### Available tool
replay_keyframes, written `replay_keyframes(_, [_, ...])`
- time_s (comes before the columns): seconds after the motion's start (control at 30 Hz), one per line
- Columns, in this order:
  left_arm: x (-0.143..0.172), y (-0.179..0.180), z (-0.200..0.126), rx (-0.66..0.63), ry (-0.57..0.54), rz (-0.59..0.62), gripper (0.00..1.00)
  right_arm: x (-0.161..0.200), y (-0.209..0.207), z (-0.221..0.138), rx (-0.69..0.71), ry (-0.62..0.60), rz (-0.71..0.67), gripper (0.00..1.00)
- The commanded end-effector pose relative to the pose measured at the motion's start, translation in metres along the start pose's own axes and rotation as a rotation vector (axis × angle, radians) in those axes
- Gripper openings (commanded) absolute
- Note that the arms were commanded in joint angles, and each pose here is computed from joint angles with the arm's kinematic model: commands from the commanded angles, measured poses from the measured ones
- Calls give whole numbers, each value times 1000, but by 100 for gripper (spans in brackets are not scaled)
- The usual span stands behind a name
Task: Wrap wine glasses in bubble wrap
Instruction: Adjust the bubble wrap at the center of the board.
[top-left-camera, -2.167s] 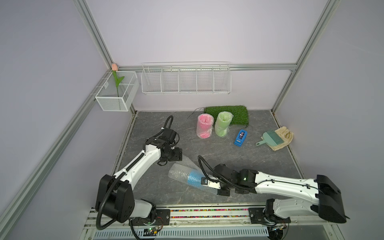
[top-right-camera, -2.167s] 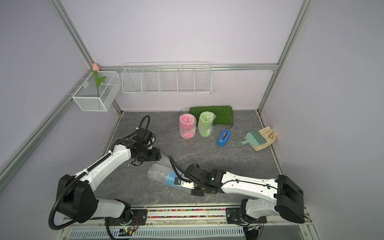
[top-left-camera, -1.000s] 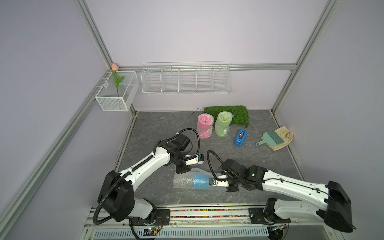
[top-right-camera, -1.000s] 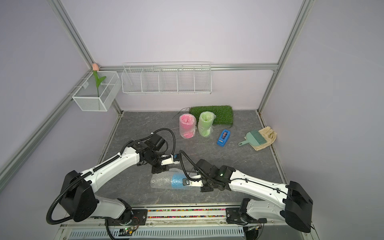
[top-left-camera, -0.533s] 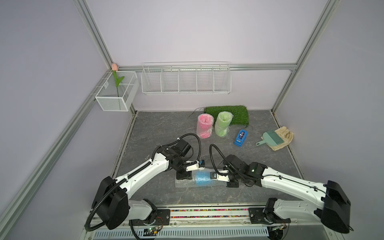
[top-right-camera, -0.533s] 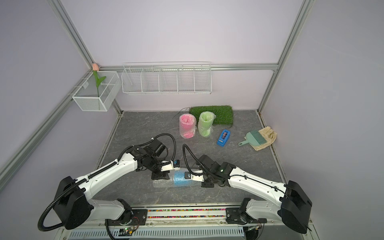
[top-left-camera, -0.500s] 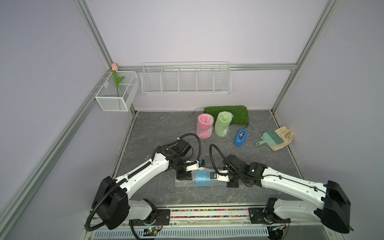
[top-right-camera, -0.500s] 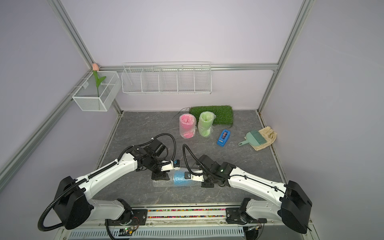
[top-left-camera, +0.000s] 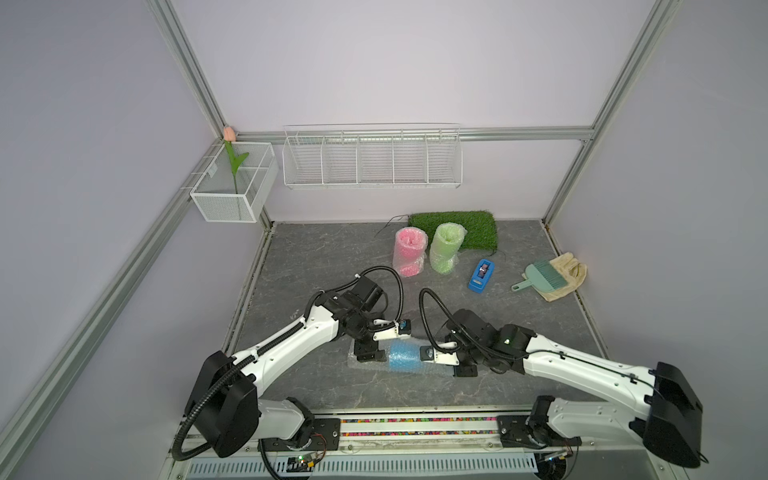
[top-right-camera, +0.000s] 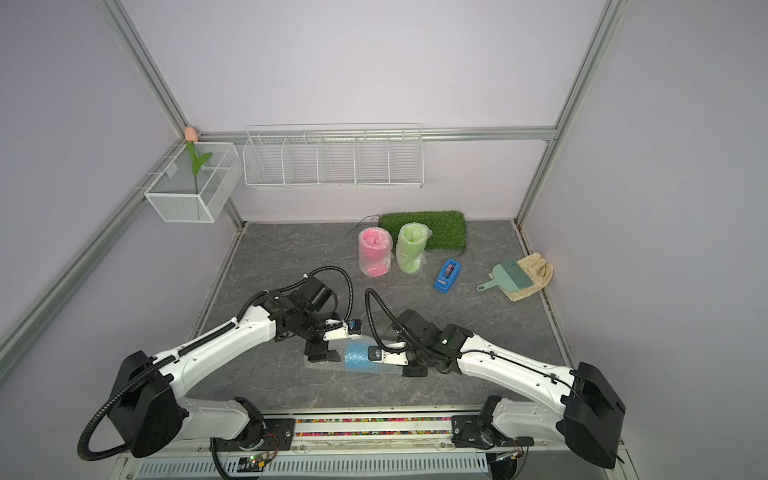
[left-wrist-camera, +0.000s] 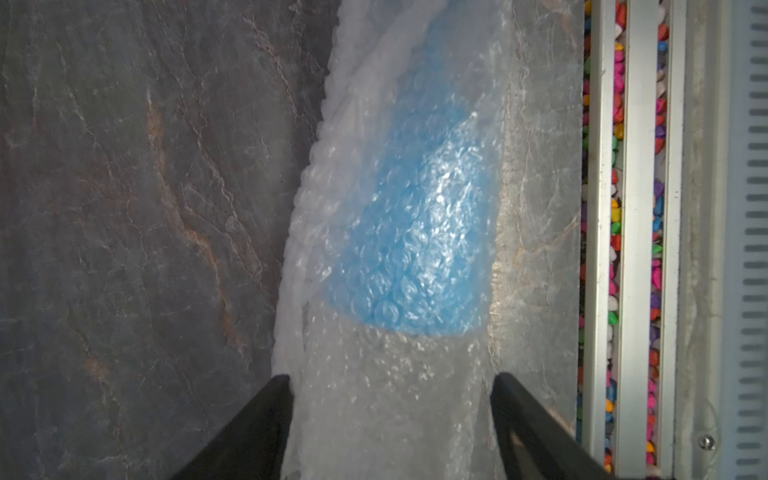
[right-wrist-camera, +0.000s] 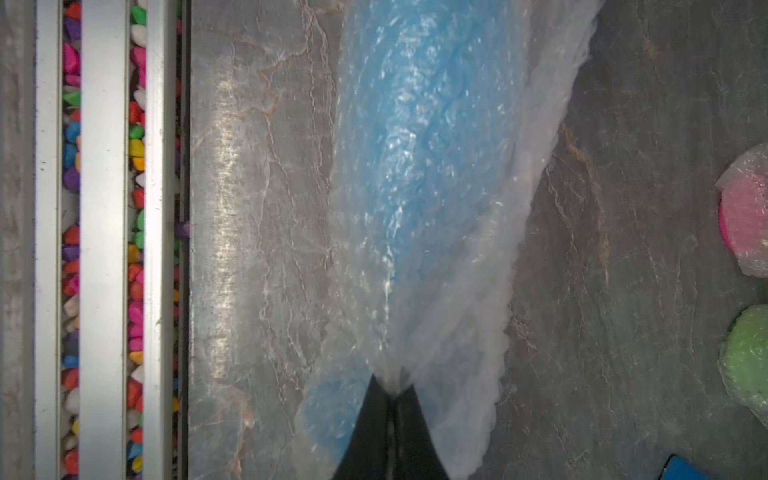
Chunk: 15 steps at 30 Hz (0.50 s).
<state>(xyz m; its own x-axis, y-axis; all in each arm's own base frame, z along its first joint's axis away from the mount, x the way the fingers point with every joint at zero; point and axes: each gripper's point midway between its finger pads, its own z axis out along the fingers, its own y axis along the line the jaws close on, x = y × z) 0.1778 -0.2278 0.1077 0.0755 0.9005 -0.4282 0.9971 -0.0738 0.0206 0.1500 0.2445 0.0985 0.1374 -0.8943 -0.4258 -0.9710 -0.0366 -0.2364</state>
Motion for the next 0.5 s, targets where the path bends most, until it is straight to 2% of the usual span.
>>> replay_keyframes(0.0, [-2,2,2,36,21,55,65,-11,1,-8,-7,-45,-37,7])
replay_keyframes(0.17, [0,0,10,84,44,42,46,-11,2,-8,-9,-41,-37,7])
replay_keyframes(0.37, [2,4,8,58,54,43,17,-8,0,-8,3,-29,-37,7])
replay_keyframes(0.47, [6,7,4,21,76,35,8,-7,-2,-8,18,-21,-35,7])
